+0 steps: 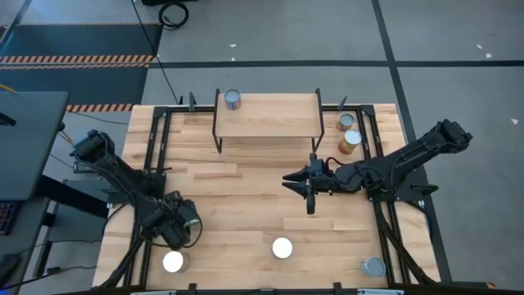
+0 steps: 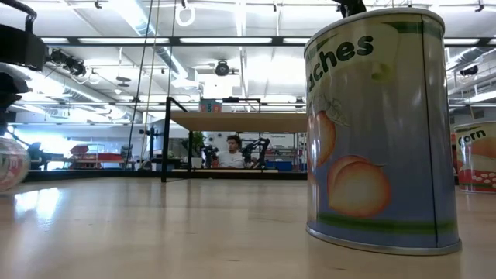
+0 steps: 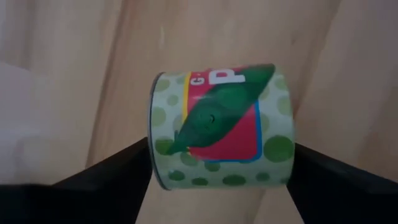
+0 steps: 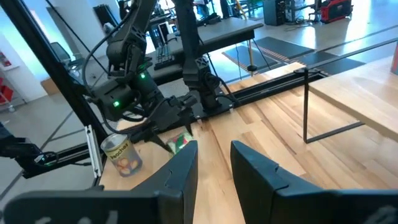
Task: Pick and place cans onto a shelf
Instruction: Put the can of peas on the shelf aligned with the can of corn
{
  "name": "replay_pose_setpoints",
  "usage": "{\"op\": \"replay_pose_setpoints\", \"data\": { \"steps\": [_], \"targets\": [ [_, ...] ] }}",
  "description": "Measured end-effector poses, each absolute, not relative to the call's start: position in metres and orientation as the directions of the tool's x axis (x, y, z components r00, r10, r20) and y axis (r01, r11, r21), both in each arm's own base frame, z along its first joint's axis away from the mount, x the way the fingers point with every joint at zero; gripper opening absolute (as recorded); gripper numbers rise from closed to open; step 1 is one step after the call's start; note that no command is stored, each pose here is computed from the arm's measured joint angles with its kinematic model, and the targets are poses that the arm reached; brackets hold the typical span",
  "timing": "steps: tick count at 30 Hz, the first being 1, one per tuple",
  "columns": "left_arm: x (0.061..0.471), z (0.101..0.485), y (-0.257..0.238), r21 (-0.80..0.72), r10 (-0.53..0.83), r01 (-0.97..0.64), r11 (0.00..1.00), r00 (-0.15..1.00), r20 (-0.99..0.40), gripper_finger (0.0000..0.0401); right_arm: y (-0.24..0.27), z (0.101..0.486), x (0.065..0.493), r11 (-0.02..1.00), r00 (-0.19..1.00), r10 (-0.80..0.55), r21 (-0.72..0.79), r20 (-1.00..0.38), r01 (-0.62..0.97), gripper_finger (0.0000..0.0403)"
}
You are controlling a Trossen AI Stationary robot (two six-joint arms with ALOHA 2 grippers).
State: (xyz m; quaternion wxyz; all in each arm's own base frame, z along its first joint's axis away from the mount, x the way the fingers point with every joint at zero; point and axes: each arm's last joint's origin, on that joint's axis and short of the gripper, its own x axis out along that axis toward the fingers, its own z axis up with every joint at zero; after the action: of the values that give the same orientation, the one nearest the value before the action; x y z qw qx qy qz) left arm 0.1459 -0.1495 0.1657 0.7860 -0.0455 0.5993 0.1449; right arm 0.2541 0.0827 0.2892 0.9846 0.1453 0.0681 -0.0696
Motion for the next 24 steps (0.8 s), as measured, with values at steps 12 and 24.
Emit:
{"op": "replay_pose_setpoints", "data": {
  "steps": [12, 24],
  "targets": [
    [0.165, 0.185, -0.157, 0.124, 0.208, -0.251, 0.960, 0.343, -0.916, 0.0261, 0.090, 0.289, 0.251, 0.974, 0.980, -0.129, 0.166, -0.153, 0.154, 0.0103],
    [0.244, 0.310, -0.119, 0.453, 0.553, -0.326, 0.830, 0.589, -0.589, 0.0269, 0.074, 0.307, 0.230, 0.889, 0.887, -0.452, 0.033, -0.095, 0.456, 0.0103]
  ]
}}
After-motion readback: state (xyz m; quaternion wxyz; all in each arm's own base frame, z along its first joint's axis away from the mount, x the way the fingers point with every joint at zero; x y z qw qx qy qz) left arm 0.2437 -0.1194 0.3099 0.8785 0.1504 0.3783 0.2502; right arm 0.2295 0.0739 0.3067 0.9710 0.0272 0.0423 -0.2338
